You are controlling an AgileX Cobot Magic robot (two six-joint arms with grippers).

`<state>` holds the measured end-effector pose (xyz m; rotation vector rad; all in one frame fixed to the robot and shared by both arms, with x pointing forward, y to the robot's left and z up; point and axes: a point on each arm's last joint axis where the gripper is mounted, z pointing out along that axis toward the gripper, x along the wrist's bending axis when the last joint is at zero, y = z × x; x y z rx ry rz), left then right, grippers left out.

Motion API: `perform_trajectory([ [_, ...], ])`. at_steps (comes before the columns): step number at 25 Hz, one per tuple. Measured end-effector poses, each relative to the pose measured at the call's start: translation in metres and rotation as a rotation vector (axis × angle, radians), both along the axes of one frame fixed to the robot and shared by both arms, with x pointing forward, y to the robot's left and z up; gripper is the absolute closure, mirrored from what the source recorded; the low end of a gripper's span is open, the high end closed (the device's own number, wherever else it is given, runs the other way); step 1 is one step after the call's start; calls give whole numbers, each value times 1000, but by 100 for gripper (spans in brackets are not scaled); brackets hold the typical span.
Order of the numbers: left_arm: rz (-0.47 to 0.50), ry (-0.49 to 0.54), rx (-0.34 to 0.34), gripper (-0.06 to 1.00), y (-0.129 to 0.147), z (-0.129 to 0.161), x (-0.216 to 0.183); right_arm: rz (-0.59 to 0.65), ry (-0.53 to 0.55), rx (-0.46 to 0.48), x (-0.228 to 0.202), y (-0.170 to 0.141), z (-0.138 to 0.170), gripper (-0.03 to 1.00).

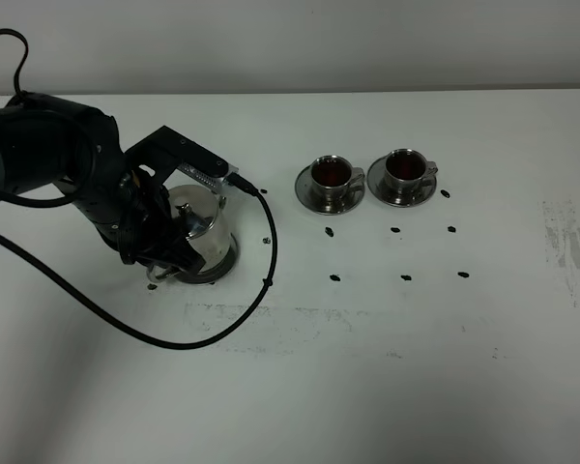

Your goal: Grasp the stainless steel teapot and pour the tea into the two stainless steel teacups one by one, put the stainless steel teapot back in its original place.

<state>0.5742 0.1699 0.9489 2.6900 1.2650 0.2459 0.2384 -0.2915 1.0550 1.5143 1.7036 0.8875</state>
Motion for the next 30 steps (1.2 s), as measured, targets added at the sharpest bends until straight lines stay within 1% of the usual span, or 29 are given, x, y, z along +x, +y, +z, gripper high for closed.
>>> perform_trajectory([
  [9, 11, 18, 4, 77, -1, -15, 3, 0, 0, 1, 0, 0, 0, 64],
  [25, 12, 13, 2, 76, -1, -15, 4, 0, 0, 0, 0, 0, 0, 64],
  [27, 12, 12, 1, 73, -2, -15, 4, 0, 0, 0, 0, 0, 0, 64],
  [30, 15, 10, -2, 64, -2, -14, 4, 0, 0, 0, 0, 0, 0, 64],
])
